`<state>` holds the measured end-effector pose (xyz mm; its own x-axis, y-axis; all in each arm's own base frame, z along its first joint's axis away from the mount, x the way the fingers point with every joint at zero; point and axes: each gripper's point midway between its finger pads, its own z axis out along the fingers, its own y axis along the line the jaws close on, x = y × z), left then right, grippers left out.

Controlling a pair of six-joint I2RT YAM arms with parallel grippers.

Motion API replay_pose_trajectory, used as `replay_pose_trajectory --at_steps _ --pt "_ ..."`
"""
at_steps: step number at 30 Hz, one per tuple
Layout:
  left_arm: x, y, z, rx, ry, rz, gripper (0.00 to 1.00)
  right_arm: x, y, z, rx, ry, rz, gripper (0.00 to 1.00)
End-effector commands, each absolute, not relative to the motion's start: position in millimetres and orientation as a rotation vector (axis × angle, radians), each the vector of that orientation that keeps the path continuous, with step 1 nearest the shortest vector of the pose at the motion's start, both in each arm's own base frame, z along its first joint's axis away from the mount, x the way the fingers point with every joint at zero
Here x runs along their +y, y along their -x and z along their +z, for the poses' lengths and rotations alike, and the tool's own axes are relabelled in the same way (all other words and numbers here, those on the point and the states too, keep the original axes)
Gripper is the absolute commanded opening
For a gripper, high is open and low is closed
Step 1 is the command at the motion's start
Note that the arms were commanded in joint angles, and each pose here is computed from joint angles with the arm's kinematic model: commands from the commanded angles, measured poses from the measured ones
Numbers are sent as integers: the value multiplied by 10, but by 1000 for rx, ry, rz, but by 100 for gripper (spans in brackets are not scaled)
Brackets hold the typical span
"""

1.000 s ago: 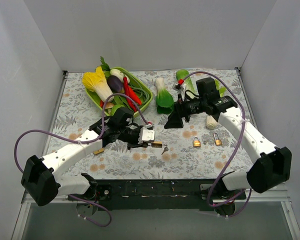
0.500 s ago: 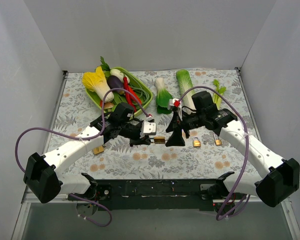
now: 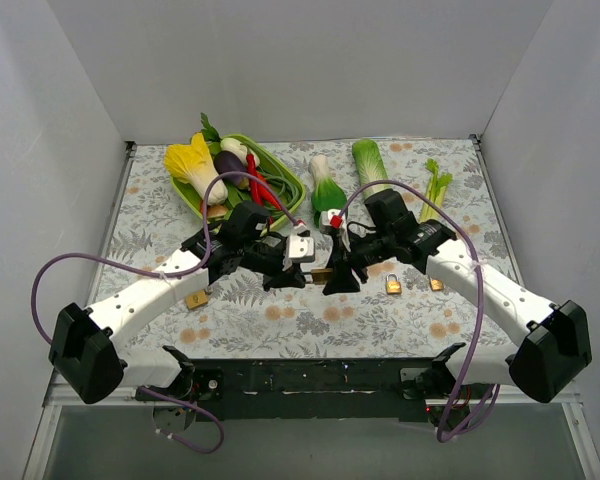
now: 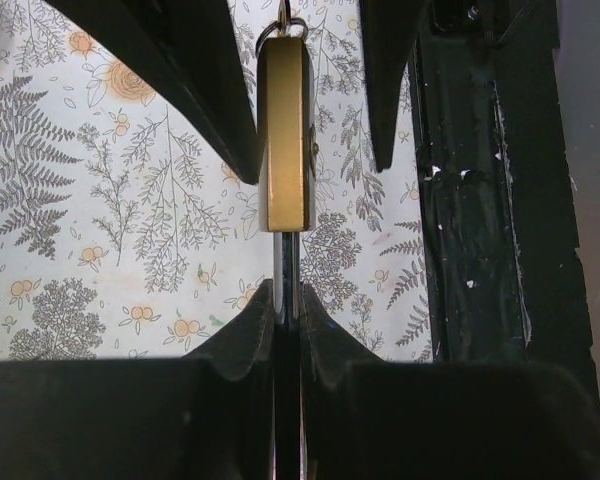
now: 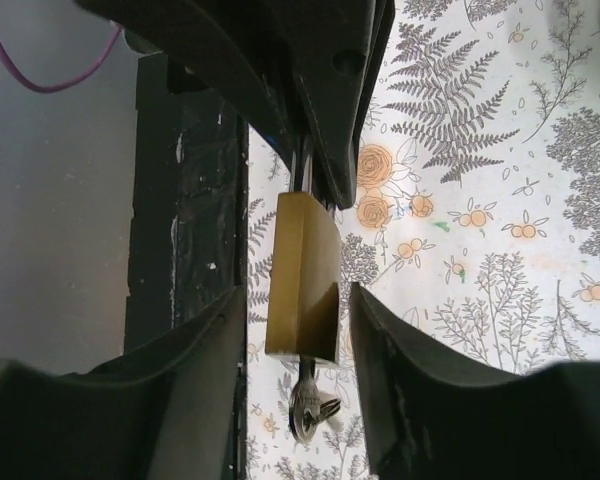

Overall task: Lock with the key
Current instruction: Lock the lock.

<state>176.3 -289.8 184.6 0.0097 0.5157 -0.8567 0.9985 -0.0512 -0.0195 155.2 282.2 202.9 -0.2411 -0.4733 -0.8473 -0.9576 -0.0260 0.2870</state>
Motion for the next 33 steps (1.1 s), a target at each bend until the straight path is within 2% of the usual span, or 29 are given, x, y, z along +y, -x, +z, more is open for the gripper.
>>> replay_pose_trajectory --at_steps 1,5,8,9,10,12,13,14,15,18,23,28,33 --pt "-3049 -1796 2258 1434 -1601 -994 0 2917 -1620 2026 1704 1504 1199 50" --pt "-3063 -1803 2275 1446 -1592 -1004 0 2912 -1615 1996 1712 1511 1184 44" --pt "-3083 -1816 2289 1456 -1575 -1014 0 2903 -1601 1985 1716 1515 1184 29" --pt "-3096 -1829 2311 1458 -1563 -1016 0 2906 -1595 1989 1718 1514 1186 14" --pt "-3100 -1828 2308 1466 -1560 -1023 0 2914 -1613 1999 1729 1505 1184 4" --pt "-3093 -1827 2280 1496 -1560 -1028 1 2931 -1633 2041 1736 1485 1185 1" --pt "-3081 -1852 2294 1516 -1551 -1018 10 2941 -1645 2081 1726 1482 1183 1" --pt "-3065 -1864 2267 1535 -1555 -1012 36 2946 -1649 2116 1716 1478 1181 1" --pt "-3012 -1853 2211 1583 -1556 -1010 49 2950 -1651 2141 1715 1471 1183 1" --pt "-2812 -1917 2185 1648 -1510 -1031 67 2938 -1641 2216 1694 1469 1178 1" --pt "-2470 -1885 1991 1697 -1543 -971 68 2924 -1623 2312 1651 1457 1167 1" --pt "-2451 -1862 1989 1681 -1518 -957 68 2943 -1603 2397 1618 1451 1186 1" --pt "-2524 -1935 2028 1676 -1499 -975 61 2969 -1595 2440 1602 1451 1205 1"
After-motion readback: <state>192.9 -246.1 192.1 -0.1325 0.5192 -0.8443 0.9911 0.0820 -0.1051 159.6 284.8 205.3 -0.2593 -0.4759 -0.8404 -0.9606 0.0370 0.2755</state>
